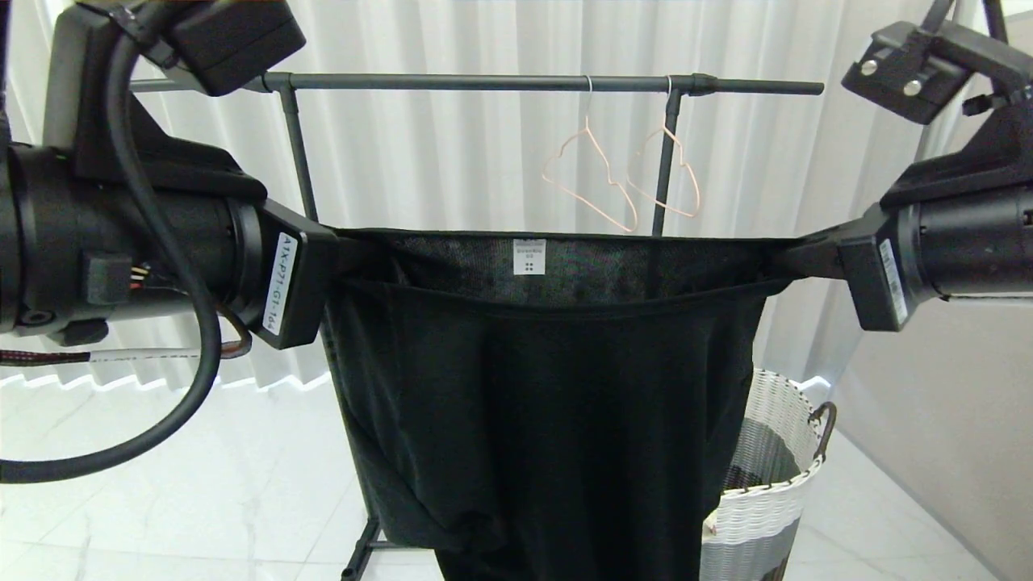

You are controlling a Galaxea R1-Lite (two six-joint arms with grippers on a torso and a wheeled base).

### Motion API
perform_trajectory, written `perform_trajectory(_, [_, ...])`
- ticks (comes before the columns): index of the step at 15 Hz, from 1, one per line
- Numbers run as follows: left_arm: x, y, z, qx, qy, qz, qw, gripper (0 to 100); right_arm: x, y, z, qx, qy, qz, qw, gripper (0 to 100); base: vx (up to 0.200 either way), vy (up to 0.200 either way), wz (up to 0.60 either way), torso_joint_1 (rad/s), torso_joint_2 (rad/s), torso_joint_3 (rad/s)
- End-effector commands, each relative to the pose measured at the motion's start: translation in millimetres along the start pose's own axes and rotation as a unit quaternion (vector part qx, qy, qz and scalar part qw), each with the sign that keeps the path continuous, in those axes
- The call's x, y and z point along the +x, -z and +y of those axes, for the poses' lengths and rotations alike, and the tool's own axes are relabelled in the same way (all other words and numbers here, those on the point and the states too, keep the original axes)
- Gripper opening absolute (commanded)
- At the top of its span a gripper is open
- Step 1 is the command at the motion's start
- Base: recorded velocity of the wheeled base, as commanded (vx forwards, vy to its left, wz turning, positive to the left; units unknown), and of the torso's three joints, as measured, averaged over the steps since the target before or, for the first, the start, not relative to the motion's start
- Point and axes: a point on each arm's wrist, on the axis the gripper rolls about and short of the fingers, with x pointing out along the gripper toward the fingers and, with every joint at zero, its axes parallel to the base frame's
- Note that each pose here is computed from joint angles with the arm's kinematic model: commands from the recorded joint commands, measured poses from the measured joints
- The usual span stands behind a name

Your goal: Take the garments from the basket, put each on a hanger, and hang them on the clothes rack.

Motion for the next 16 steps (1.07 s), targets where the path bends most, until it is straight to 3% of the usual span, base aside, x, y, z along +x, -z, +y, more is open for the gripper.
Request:
perform_trajectory(1, [8, -1, -3.4, 0.014, 0.005, 0.007, 0.9999, 0, -35, 6.2, -2.8, 0.001, -0.003, -0.004, 1.0000, 0, 0.000, 0.000, 0.00, 0.000, 0.00, 0.000])
perform_trajectory(3, [28, -15, -8.1, 0.020, 0.011, 0.002, 0.9997, 0, -66, 19.3, -3.7, 0.002, -0.020, 0.009, 0.9998, 0, 0.000, 0.000, 0.00, 0.000, 0.00, 0.000])
perform_trajectory(6, [50, -42, -20.7, 0.023, 0.076, -0.032, 0.9963, 0, -83, 29.7, 7.7, -0.014, -0.111, 0.012, 0.9937, 0, 0.000, 0.000, 0.00, 0.000, 0.00, 0.000])
perform_trajectory(10, [56, -41, -31.0, 0.027, 0.103, -0.027, 0.9940, 0, -83, 29.2, 16.0, -0.028, -0.136, 0.012, 0.9902, 0, 0.000, 0.000, 0.00, 0.000, 0.00, 0.000])
perform_trajectory(12, [35, -31, -25.2, 0.028, 0.096, -0.021, 0.9948, 0, -72, 22.4, 7.1, -0.011, -0.094, 0.005, 0.9955, 0, 0.000, 0.000, 0.00, 0.000, 0.00, 0.000])
perform_trajectory(14, [-2, -10, -18.5, 0.023, 0.105, 0.012, 0.9941, 0, -50, 5.0, 1.4, -0.002, -0.058, -0.028, 0.9979, 0, 0.000, 0.000, 0.00, 0.000, 0.00, 0.000])
perform_trajectory(16, [-35, 4, -33.0, -0.006, 0.159, 0.014, 0.9872, 0, -25, -10.5, 1.7, 0.001, -0.054, -0.049, 0.9973, 0, 0.000, 0.000, 0.00, 0.000, 0.00, 0.000])
